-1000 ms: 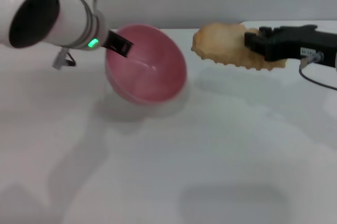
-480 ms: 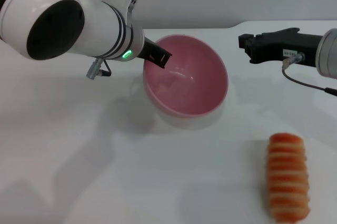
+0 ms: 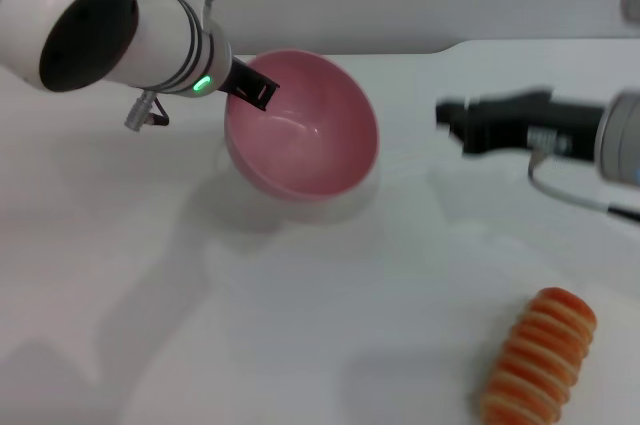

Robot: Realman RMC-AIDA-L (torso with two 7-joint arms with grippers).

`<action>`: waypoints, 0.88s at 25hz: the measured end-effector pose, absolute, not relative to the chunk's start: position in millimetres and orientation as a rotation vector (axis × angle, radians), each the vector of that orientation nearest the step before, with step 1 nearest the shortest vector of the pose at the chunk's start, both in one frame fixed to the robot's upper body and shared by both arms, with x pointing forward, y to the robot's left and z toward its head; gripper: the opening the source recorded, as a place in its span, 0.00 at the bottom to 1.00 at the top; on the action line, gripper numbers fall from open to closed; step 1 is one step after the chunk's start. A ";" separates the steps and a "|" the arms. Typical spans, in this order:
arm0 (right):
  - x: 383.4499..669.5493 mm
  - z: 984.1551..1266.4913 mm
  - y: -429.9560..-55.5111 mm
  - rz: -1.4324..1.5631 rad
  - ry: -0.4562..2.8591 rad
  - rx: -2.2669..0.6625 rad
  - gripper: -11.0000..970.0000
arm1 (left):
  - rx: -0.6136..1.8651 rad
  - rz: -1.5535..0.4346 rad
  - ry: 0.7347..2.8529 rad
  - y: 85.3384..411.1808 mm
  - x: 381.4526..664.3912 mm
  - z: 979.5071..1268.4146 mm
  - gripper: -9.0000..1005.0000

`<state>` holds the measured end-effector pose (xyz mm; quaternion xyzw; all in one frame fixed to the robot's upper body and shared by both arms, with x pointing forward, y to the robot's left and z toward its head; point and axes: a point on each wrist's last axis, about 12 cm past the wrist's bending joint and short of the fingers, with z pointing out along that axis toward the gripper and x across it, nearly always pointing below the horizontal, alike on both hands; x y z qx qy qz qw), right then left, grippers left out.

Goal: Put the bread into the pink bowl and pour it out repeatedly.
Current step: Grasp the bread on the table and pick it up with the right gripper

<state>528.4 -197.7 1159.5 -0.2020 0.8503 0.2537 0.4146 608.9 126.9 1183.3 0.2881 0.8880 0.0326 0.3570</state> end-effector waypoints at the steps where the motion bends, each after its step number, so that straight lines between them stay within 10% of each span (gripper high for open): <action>1: 526.1 1151.5 -198.0 0.650 2.162 -0.498 0.07 | 0.743 0.085 2.292 127.1 609.1 1183.4 0.12; 7: 513.3 1108.4 -209.9 0.664 2.325 -0.441 0.14 | 0.748 0.094 2.288 128.3 612.5 1182.8 0.12; 22: 495.2 1114.3 -228.1 0.743 2.431 -0.342 0.56 | 0.750 0.131 2.314 127.5 628.9 1179.9 0.12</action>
